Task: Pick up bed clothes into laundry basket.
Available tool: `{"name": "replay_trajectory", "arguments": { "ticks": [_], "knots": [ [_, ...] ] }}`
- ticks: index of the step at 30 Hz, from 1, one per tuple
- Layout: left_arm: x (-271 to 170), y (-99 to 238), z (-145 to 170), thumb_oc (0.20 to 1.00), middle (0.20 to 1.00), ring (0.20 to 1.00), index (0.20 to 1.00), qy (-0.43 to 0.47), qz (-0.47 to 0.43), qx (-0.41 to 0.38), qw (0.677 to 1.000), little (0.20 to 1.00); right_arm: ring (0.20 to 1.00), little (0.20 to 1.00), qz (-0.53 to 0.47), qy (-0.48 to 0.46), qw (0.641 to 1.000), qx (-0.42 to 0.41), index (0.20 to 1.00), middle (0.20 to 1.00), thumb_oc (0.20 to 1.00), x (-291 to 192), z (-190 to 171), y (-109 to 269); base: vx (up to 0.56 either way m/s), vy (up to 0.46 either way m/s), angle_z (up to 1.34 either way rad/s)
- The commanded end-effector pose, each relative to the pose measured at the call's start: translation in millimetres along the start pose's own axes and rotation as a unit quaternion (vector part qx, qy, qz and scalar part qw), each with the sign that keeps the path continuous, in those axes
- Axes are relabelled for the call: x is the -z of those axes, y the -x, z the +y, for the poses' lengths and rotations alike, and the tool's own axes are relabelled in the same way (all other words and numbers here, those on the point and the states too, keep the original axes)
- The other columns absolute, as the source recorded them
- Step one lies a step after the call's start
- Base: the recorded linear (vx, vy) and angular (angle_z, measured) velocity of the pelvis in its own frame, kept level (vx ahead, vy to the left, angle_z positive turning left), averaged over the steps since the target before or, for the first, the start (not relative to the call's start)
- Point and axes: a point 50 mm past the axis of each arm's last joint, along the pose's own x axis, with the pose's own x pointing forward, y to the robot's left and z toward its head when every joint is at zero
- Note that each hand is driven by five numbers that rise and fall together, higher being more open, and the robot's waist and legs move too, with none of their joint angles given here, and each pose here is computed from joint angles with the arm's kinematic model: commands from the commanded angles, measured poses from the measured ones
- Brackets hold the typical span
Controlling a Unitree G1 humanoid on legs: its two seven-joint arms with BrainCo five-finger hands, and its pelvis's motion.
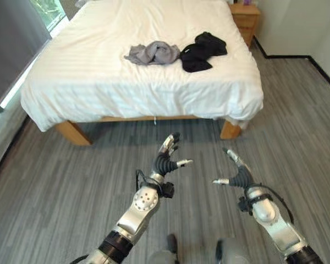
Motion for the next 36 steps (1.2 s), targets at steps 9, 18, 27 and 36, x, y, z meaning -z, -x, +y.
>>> {"name": "replay_trajectory", "arguments": {
  "ticks": [9,18,27,36],
  "knots": [
    [-14,-5,1,1.000,1.000,1.000,1.000,-0.013,-0.052,0.020,0.998,1.000,1.000,1.000,-0.028,0.200,0.961,0.187,1.000,1.000,1.000,-6,-109,-25,0.53,-0.174,0.66],
    [-24,-15,-6,1.000,1.000,1.000,1.000,0.011,-0.064,0.037,0.997,1.000,1.000,1.000,-0.106,0.261,0.932,0.226,1.000,1.000,1.000,-53,-152,-56,0.31,-0.084,0.00],
    [-6,1,-6,1.000,1.000,1.000,1.000,0.050,-0.018,0.040,0.998,1.000,1.000,1.000,-0.109,0.252,0.935,0.223,1.000,1.000,1.000,-64,-164,-75,0.32,0.206,-0.07],
    [11,16,2,1.000,1.000,1.000,1.000,0.056,0.039,0.060,0.996,1.000,1.000,1.000,0.080,0.288,0.921,0.249,1.000,1.000,1.000,-16,-199,-113,0.19,0.141,-0.04]
  ]
}}
